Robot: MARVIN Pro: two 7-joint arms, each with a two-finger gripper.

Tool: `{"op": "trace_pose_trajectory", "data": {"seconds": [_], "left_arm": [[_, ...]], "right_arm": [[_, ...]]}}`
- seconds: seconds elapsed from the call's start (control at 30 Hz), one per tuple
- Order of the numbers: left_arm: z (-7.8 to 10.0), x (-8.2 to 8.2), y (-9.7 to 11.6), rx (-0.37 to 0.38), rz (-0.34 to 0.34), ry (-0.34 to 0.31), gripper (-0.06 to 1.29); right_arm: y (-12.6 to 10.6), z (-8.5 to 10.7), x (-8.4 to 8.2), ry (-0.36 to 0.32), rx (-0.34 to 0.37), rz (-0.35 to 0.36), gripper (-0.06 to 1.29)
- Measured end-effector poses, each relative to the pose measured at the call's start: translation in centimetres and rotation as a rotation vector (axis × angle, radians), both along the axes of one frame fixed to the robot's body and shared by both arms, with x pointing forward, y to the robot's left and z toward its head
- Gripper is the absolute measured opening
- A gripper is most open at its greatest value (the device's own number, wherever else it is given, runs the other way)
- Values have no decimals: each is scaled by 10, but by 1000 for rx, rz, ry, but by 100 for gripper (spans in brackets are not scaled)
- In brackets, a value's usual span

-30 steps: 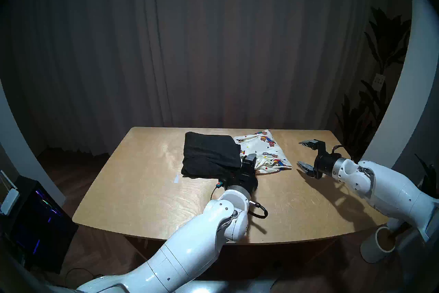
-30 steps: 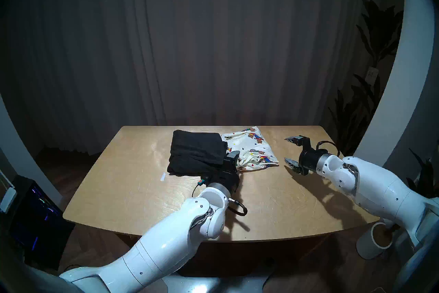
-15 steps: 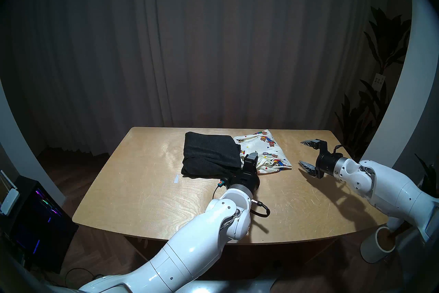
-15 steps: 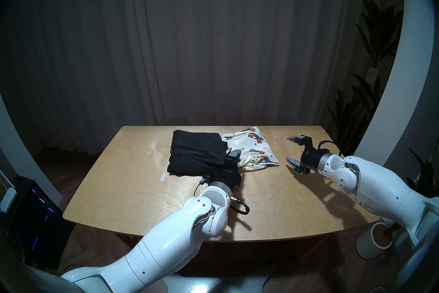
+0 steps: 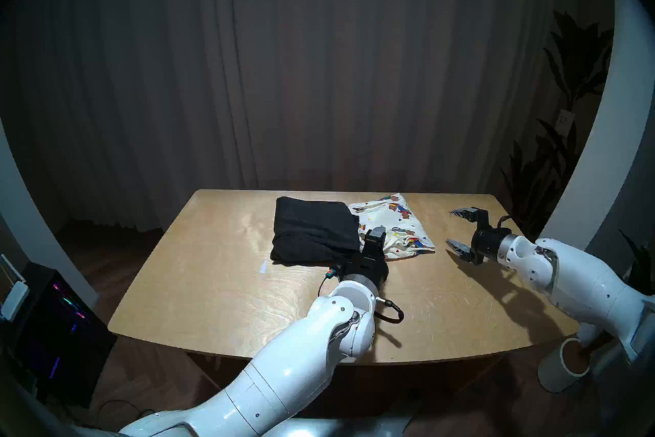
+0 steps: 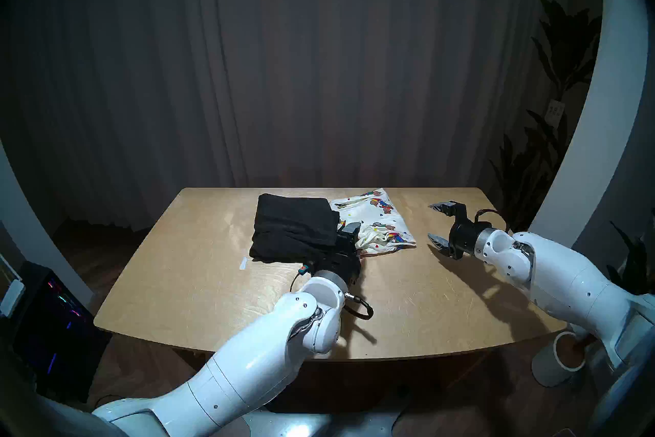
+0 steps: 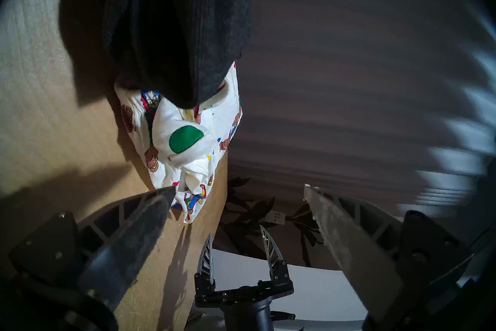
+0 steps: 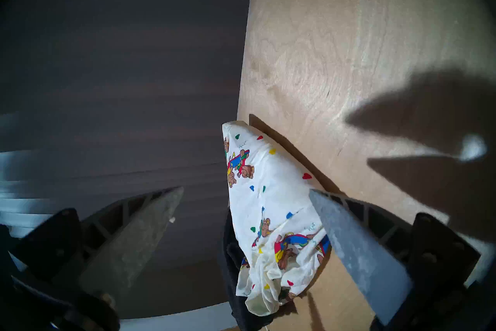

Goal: Fold pants twice and stack them

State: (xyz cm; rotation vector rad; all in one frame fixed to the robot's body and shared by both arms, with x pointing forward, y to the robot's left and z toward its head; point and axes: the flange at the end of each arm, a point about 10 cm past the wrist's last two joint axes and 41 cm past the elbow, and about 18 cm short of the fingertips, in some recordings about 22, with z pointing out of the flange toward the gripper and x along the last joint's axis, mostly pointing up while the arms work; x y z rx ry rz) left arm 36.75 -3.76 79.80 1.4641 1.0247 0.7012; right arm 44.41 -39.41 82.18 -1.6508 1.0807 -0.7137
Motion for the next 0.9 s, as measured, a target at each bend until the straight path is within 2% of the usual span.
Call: {"op": "trace_pose_trajectory", "data": {"seconds": [0.4, 0.5, 0.63, 0.77, 0.9], "left_arm": [[0, 2, 1, -8, 14, 7, 120], [-3, 6, 4, -49, 76, 60, 120], [-19, 7, 2, -89, 147, 161, 120], [-28, 1, -9, -87, 164, 208, 120], [-27, -5, -23, -69, 164, 207, 120]], "right_arm": [[8, 3, 1, -12, 18, -3, 123], [9, 4, 1, -14, 17, -9, 123], [12, 6, 0, -16, 20, -18, 123], [16, 5, -2, -14, 25, -20, 123], [22, 2, -8, -3, 32, -16, 123]]}}
